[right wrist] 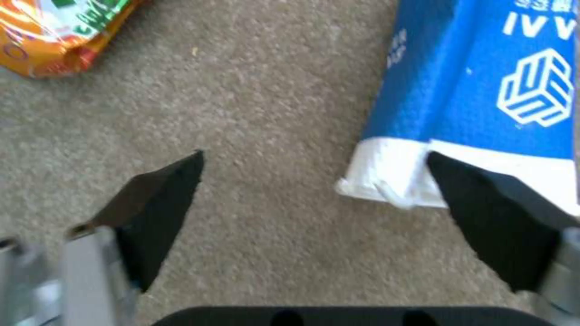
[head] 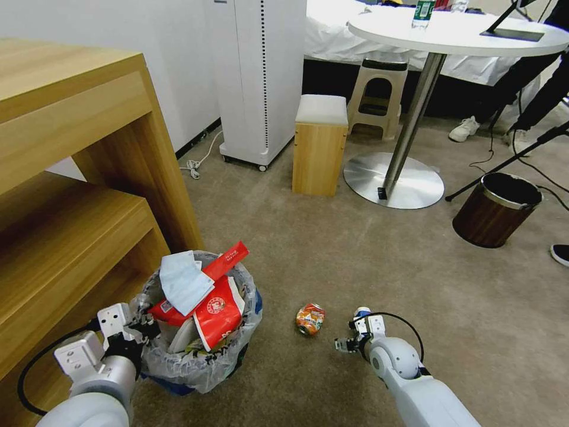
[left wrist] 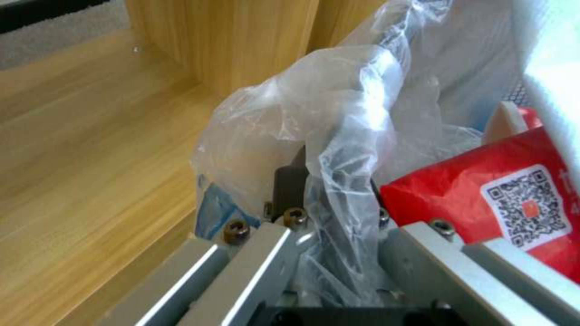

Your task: Pick up the trash bin and place the garbage on the floor into it.

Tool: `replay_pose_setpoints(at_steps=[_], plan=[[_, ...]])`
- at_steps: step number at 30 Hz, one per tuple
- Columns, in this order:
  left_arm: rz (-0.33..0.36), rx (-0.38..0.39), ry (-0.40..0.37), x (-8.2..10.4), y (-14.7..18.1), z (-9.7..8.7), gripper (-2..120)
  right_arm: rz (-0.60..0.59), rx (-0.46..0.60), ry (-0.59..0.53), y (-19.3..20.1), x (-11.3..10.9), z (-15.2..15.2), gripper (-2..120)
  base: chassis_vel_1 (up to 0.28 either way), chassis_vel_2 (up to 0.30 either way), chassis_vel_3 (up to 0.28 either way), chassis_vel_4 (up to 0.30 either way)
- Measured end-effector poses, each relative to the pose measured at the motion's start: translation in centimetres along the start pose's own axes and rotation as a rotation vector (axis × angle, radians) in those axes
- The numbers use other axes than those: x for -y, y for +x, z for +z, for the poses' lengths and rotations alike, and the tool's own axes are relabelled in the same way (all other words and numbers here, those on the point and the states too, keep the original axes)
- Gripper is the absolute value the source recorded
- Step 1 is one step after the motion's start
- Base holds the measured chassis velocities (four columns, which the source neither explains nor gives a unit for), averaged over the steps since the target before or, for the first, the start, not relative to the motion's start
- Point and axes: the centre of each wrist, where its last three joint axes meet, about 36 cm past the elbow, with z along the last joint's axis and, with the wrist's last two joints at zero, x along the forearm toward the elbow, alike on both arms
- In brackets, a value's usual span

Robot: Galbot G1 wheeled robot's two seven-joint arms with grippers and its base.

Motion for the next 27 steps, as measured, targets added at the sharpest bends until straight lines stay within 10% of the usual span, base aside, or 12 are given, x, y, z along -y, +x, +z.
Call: replay_pose_setpoints(at_steps=[27], plan=[[-0.009,0.000,-0.017,-0.8,-1.0,0.0,0,0.047,0.001,-0.024,0.9,3.0,0.4,0,0.000,0.000,0.000,0.000]])
